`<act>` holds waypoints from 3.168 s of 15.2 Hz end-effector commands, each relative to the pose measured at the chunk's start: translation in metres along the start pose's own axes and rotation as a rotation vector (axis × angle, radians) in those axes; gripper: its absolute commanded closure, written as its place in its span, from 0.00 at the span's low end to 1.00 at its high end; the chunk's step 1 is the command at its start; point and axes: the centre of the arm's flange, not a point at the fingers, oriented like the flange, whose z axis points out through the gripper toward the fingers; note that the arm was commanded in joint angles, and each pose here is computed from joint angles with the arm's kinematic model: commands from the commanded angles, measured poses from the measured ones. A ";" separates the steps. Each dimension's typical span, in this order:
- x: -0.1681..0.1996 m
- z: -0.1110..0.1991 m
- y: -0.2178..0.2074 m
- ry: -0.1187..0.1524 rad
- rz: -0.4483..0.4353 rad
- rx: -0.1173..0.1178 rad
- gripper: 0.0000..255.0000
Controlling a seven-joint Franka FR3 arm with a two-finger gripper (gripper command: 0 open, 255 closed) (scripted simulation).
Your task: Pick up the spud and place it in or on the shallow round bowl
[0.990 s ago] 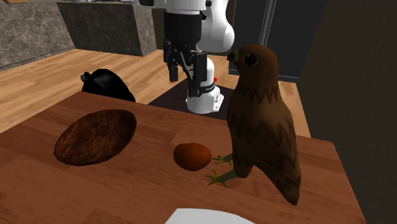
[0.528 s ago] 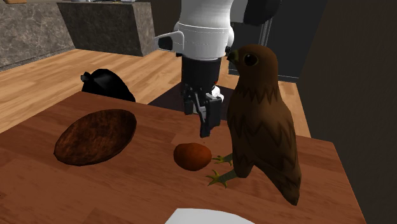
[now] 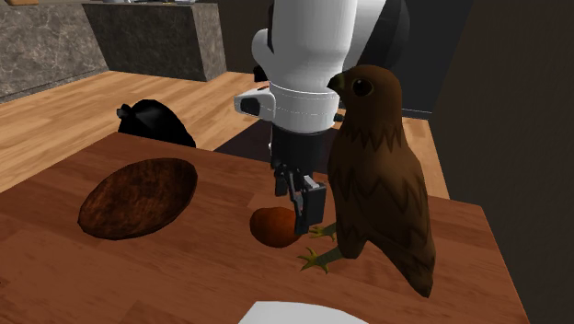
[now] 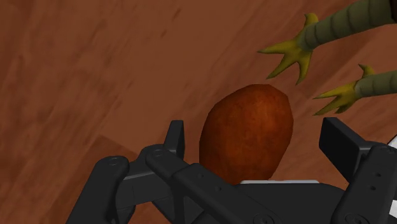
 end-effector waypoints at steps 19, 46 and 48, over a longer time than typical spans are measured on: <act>0.000 0.018 -0.001 0.000 0.000 0.001 1.00; 0.033 -0.102 0.011 0.000 0.000 0.001 1.00; 0.054 -0.102 0.027 0.000 0.000 0.001 1.00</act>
